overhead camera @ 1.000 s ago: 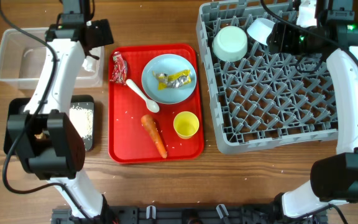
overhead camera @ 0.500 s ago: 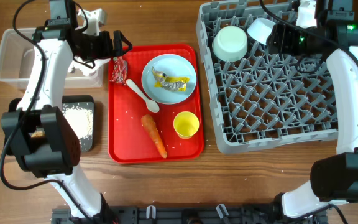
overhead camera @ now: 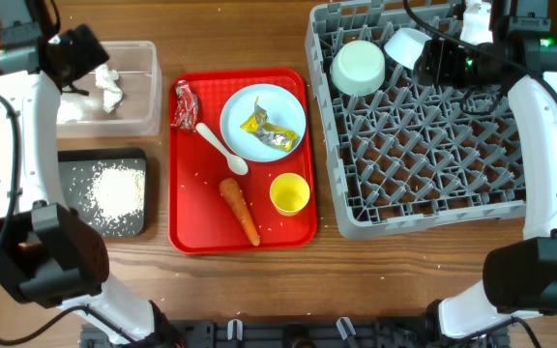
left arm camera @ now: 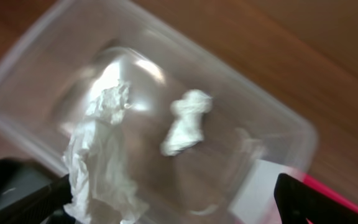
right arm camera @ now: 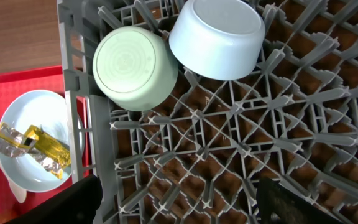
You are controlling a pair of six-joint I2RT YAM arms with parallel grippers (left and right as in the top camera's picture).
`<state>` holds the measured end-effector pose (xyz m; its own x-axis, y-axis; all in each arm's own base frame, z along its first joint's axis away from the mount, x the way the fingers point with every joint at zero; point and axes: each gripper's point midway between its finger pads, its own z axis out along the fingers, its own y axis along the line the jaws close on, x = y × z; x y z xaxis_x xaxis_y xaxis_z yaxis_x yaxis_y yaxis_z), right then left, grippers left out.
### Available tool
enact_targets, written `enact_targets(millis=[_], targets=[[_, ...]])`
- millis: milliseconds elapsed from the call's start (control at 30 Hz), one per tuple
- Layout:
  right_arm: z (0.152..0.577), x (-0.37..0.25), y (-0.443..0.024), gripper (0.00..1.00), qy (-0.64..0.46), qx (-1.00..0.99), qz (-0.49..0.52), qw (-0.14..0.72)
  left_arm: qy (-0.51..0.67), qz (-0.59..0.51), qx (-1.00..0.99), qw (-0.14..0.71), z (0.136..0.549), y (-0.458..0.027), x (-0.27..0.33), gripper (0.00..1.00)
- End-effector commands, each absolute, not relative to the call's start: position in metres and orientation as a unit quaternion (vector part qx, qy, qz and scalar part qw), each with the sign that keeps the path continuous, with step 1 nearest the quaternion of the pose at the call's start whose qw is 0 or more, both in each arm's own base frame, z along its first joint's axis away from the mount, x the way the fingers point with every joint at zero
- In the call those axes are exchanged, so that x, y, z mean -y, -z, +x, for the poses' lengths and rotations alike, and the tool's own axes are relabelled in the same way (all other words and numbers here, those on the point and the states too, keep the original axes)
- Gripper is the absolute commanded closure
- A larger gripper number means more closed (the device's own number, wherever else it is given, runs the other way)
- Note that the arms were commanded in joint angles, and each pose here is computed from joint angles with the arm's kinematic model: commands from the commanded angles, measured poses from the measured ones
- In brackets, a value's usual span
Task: Sort waste into correct bins and load items into the dishwasher rack
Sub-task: 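Drop the tissue into the clear plastic bin with left gripper, then move the left gripper back to the blue plate wrappers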
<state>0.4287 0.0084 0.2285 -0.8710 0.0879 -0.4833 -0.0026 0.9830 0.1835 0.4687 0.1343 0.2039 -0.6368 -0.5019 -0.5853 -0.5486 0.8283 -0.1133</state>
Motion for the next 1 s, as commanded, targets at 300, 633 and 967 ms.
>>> enact_targets(millis=[300,633,967], targets=[[0.428,-0.008,-0.232,0.18,-0.083,-0.963,0.015,0.256,0.114,0.034,-0.958,0.259,0.459,-0.181,-0.052,0.3],[0.425,-0.008,-0.23,0.18,-0.083,-0.965,0.016,0.249,-0.006,-0.267,-0.919,0.29,0.474,-0.185,-0.13,0.96],[0.426,-0.008,-0.23,0.18,-0.083,-0.964,0.016,0.251,0.114,0.06,-0.964,0.234,0.475,-0.156,0.105,0.04]])
